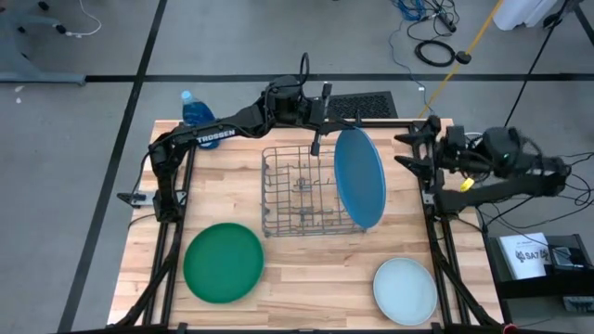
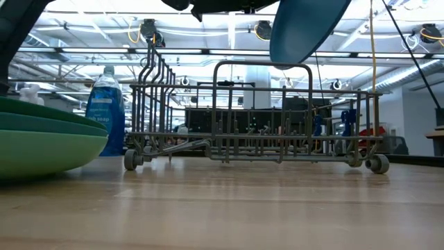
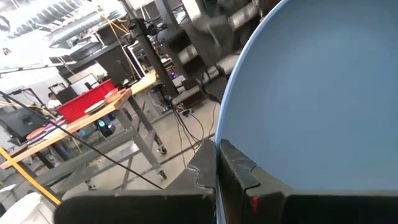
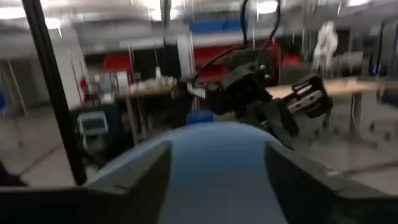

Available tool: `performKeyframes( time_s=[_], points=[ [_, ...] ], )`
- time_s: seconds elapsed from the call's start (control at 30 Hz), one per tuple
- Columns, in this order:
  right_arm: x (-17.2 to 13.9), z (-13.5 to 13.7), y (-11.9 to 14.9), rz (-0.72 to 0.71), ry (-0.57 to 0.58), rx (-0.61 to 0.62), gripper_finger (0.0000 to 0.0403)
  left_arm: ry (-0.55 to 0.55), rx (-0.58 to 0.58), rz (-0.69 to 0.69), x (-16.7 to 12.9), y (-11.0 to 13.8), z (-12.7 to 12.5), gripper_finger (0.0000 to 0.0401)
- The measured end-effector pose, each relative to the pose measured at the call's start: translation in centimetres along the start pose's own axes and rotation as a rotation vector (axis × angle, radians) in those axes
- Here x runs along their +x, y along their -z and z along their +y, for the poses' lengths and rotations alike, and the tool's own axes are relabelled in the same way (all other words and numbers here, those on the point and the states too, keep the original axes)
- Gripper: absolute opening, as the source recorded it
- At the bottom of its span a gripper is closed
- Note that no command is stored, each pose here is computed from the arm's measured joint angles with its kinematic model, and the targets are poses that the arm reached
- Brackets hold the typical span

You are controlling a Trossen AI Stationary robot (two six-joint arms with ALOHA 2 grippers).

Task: Sort dishes
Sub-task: Put the blue plate into the dish rack

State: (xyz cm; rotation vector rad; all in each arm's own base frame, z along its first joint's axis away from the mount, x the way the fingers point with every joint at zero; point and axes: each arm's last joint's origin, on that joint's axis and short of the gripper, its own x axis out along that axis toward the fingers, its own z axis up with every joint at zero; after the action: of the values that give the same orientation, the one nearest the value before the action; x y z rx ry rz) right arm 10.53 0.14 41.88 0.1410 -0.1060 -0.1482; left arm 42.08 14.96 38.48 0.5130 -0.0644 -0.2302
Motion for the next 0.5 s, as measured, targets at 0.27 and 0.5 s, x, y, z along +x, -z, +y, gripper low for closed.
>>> performKeyframes(
  time_s=[0.27,0.5],
  points=[
    [2.0,1.2,-5.9,0.248,0.124,0.111,0.0307,-0.013,0.023,0.015,0.0,0.1,0.0,0.0],
    [3.7,1.8,-8.1,0.39,0.258,0.246,0.03,-0.02,0.047,0.02,0.0,0.1,0.0,0.0]
  ],
)
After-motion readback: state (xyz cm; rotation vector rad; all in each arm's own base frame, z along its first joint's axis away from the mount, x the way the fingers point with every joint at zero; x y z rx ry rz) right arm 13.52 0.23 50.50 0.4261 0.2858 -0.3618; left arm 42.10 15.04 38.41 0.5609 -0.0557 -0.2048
